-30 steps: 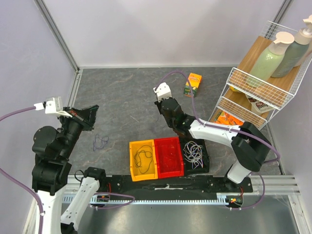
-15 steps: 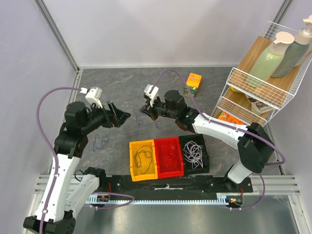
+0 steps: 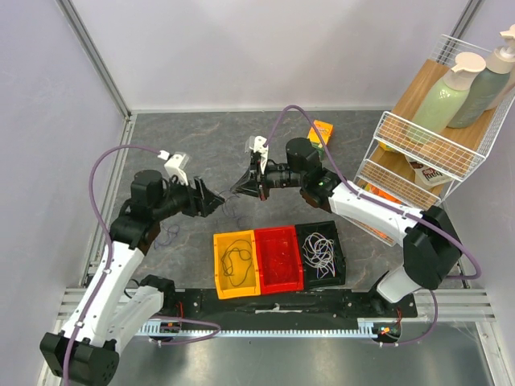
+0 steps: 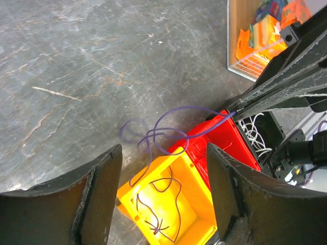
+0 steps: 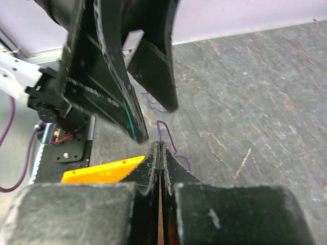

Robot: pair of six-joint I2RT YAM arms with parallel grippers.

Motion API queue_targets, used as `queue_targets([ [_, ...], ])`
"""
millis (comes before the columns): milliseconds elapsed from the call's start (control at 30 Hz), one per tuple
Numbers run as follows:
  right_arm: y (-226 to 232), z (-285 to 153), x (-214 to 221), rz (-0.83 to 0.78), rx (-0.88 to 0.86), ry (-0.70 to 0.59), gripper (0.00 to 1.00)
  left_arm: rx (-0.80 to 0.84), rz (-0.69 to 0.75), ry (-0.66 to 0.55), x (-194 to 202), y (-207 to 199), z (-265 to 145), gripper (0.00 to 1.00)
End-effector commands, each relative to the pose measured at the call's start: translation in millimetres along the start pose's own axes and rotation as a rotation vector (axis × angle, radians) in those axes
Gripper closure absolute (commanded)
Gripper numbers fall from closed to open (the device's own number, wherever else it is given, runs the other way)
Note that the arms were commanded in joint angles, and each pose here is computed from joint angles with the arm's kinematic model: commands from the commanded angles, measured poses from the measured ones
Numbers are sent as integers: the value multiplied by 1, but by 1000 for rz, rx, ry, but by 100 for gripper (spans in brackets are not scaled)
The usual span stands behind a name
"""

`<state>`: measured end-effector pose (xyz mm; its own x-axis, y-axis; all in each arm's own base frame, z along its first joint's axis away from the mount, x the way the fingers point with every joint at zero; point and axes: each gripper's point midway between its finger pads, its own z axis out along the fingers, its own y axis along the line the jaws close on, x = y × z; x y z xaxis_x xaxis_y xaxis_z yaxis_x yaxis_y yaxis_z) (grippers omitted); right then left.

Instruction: Untangle the cables

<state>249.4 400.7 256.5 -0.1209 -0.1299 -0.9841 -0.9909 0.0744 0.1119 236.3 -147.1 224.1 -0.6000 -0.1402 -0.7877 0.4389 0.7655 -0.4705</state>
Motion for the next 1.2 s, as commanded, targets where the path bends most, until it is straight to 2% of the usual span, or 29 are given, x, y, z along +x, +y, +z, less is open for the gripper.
queue_targets([
  [0,28,-8,-50,-46,-113,-113,100,7,192,-115,-22,-14,12,23],
  [133,33,-9,-52,-44,-137,-123,100,-70,268,-144,-30,-14,27,22],
  [233,35,-10,-51,-43,-145,-120,100,-171,264,-191,-45,1,27,41],
  [300,33,-10,-50,-42,-134,-117,100,-174,268,-219,-53,-2,24,49],
  [333,33,-10,-49,-42,-134,-113,100,-161,269,-226,-54,-5,23,50],
  [400,32,-10,-47,-44,-125,-109,100,-125,277,-224,-53,-12,19,45],
  [467,29,-10,-48,-48,-116,-109,100,-118,281,-207,-49,-14,15,33],
  [533,30,-10,-47,-42,-124,-106,100,-141,269,-210,-46,-9,11,30],
  [667,40,-11,-52,-32,-168,-123,100,-123,254,-274,-54,-13,11,31],
  [800,45,-11,-54,-23,-198,-138,100,5,271,-331,-63,-35,20,29],
  [967,48,-13,-55,-24,-209,-140,100,27,320,-320,-61,-37,25,29],
  [1067,37,-14,-59,-20,-129,-152,100,-59,242,-273,-53,-23,20,41],
  [1167,24,-13,-63,3,-50,-162,100,-70,175,-220,-34,-19,13,41],
])
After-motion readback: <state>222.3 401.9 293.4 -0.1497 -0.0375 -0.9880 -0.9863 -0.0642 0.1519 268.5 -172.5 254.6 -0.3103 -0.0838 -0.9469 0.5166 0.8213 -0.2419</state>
